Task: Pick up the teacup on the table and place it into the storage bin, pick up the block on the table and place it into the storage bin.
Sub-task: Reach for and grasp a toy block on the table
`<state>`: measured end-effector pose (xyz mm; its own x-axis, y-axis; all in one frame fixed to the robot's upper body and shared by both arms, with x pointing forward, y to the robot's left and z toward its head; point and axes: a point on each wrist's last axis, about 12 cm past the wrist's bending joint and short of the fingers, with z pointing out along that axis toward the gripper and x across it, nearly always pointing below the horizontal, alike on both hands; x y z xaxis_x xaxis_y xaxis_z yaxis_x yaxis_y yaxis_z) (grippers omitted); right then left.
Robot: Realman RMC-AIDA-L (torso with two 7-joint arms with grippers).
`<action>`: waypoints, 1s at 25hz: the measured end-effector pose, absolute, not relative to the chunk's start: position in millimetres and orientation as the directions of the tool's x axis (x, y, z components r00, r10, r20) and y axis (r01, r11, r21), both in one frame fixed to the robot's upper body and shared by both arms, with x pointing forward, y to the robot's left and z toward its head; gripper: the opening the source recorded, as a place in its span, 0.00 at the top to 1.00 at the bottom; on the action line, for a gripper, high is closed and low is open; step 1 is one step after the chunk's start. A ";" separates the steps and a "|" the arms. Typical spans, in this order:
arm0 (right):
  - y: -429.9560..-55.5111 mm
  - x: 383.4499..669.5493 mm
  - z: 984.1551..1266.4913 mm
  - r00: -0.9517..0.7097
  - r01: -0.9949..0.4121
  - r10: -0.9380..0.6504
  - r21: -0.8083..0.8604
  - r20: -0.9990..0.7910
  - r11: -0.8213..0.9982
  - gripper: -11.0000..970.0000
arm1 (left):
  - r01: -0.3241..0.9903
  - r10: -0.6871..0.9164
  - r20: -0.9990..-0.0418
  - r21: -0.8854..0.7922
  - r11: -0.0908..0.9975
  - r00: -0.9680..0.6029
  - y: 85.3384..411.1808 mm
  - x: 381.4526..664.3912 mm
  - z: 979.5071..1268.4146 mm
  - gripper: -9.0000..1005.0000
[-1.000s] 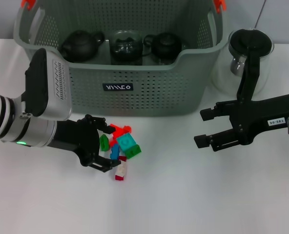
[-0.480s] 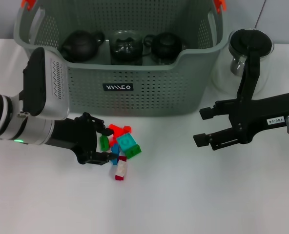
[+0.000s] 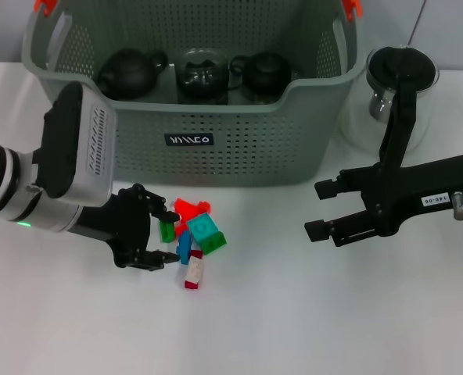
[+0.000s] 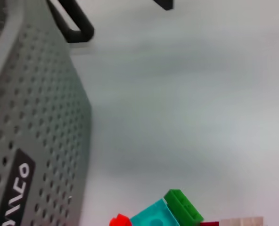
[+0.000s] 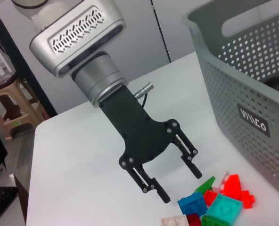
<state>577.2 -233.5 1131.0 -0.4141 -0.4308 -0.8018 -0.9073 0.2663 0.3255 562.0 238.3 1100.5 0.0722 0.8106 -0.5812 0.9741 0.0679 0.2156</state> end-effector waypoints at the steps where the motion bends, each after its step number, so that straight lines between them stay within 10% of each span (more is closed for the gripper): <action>1: -233.4 577.2 1130.9 -0.418 -0.906 -0.430 0.329 -0.800 0.268 0.06 | 0.974 0.817 -0.571 0.222 0.052 0.086 237.4 562.3 1100.1 0.41; 25: -236.1 578.0 1130.7 -0.435 -0.896 -0.406 0.340 -0.804 0.287 0.06 | 0.979 0.915 -0.382 0.195 -0.060 0.132 209.7 573.6 1117.7 0.41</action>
